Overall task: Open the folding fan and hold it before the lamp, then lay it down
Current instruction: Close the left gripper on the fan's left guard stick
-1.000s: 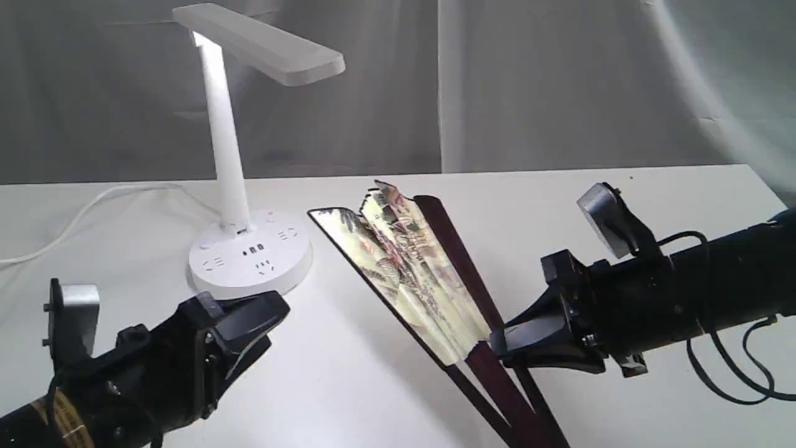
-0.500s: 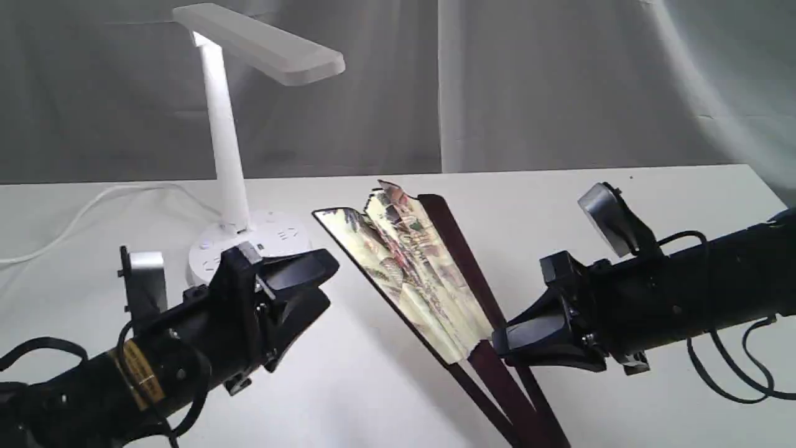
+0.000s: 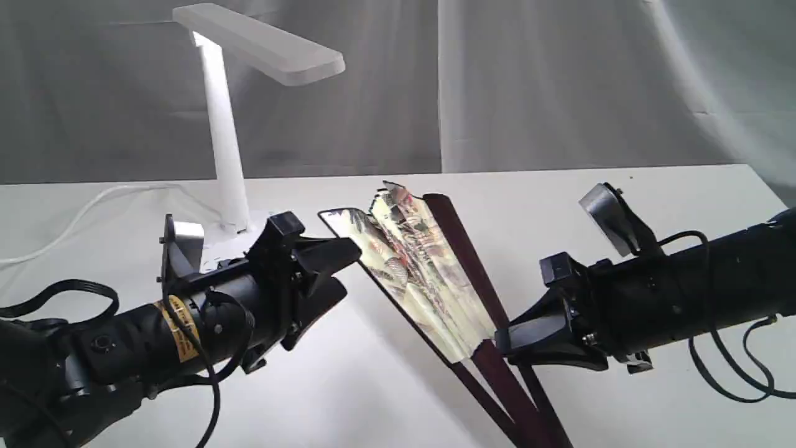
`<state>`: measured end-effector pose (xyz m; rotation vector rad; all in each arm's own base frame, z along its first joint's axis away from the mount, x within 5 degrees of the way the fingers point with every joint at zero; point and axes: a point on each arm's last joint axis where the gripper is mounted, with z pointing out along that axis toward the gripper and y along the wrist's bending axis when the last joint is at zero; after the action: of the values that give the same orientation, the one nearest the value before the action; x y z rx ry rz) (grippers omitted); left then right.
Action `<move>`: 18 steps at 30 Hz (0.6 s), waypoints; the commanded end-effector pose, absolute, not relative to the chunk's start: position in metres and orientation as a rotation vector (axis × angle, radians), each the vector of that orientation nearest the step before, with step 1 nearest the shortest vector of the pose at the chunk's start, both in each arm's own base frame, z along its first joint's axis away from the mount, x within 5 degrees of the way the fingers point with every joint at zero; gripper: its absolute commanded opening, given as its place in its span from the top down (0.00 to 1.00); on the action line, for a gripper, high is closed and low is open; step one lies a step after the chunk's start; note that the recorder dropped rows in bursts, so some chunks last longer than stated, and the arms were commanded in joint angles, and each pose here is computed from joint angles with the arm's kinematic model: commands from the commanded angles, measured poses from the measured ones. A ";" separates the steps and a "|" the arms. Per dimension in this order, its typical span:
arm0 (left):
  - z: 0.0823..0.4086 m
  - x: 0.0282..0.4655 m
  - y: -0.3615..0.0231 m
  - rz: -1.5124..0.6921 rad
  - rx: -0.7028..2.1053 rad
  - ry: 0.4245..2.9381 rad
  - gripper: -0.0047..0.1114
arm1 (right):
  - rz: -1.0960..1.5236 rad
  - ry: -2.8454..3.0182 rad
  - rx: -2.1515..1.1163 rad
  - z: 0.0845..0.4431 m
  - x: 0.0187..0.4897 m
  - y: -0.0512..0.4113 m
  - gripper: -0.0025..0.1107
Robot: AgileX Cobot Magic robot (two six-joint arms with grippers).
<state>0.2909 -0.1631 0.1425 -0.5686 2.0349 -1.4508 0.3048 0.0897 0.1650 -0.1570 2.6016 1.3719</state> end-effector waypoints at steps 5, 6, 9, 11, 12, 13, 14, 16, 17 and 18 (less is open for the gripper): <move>0.146 0.296 -0.167 -1.451 -0.572 2.035 0.53 | 1.376 2.586 -0.170 0.168 0.304 0.090 0.98; 0.148 0.298 -0.167 -1.454 -0.568 2.029 0.53 | 1.376 2.586 -0.170 0.168 0.304 0.090 0.98; 0.152 0.302 -0.169 -1.452 -0.560 2.017 0.53 | 1.376 2.586 -0.170 0.168 0.304 0.090 0.98; 0.151 0.307 -0.169 -1.404 -0.569 2.048 0.53 | 1.376 2.586 -0.170 0.168 0.304 0.090 0.98; 0.150 0.307 -0.169 -1.385 -0.569 2.064 0.53 | 1.376 2.586 -0.170 0.168 0.304 0.090 0.98; 0.150 0.308 -0.170 -1.374 -0.569 2.074 0.53 | 1.376 2.586 -0.170 0.168 0.304 0.090 0.98; 0.150 0.308 -0.171 -1.374 -0.567 2.078 0.53 | 1.376 2.586 -0.170 0.168 0.304 0.090 0.98; 0.151 0.305 -0.178 -1.387 -0.568 2.080 0.53 | 1.376 2.586 -0.170 0.168 0.304 0.090 0.98; 0.151 0.305 -0.181 -1.381 -0.566 2.089 0.53 | 1.376 2.586 -0.170 0.168 0.304 0.090 0.98; 0.151 0.305 -0.184 -1.381 -0.562 2.094 0.53 | 1.376 2.586 -0.170 0.168 0.304 0.090 0.98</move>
<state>0.3058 -0.1788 0.1504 -0.5564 2.0882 -1.3755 0.3048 0.0897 0.1650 -0.1570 2.6016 1.3719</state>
